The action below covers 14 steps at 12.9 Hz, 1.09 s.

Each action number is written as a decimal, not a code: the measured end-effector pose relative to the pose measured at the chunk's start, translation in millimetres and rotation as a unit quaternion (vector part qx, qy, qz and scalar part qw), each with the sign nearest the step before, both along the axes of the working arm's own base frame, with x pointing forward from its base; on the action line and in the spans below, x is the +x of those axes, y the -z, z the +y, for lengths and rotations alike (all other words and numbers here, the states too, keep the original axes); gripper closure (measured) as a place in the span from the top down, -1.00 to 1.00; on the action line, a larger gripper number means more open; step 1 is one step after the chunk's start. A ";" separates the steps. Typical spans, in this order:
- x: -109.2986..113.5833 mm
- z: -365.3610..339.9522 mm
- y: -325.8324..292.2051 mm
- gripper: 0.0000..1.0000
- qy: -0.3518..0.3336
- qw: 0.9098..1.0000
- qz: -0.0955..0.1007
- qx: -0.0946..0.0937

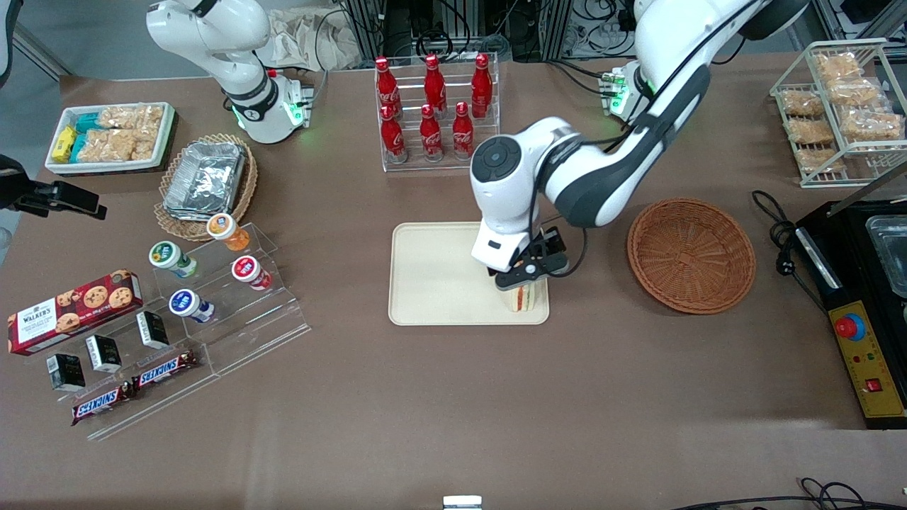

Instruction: Place sandwich from basket to tray

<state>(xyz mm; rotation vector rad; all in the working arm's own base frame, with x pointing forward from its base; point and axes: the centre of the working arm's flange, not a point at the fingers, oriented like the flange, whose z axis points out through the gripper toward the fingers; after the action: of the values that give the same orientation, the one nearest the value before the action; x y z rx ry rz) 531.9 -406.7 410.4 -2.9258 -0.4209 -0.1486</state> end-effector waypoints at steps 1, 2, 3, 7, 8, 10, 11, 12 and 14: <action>8.6 20.0 -35.7 1.00 -0.008 1.000 0.008 -0.012; 16.6 47.8 -71.1 1.00 -0.007 1.000 0.011 -0.017; 22.5 79.6 -102.6 1.00 -0.007 1.000 0.013 -0.018; 21.2 198.9 -191.4 1.00 0.010 0.999 0.020 -0.040; 15.5 229.8 -204.1 1.00 0.038 0.998 0.027 -0.041; -0.3 298.6 -221.2 1.00 0.096 0.993 0.040 -0.052; -10.6 335.8 -226.5 1.00 0.129 0.989 0.046 -0.057; -22.6 371.7 -230.1 1.00 0.163 0.983 0.052 -0.063; -41.2 414.8 -233.2 1.00 0.214 0.972 0.065 -0.070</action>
<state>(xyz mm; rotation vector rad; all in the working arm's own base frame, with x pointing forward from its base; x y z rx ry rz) 490.8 8.1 643.6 -3.0966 0.2352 0.0168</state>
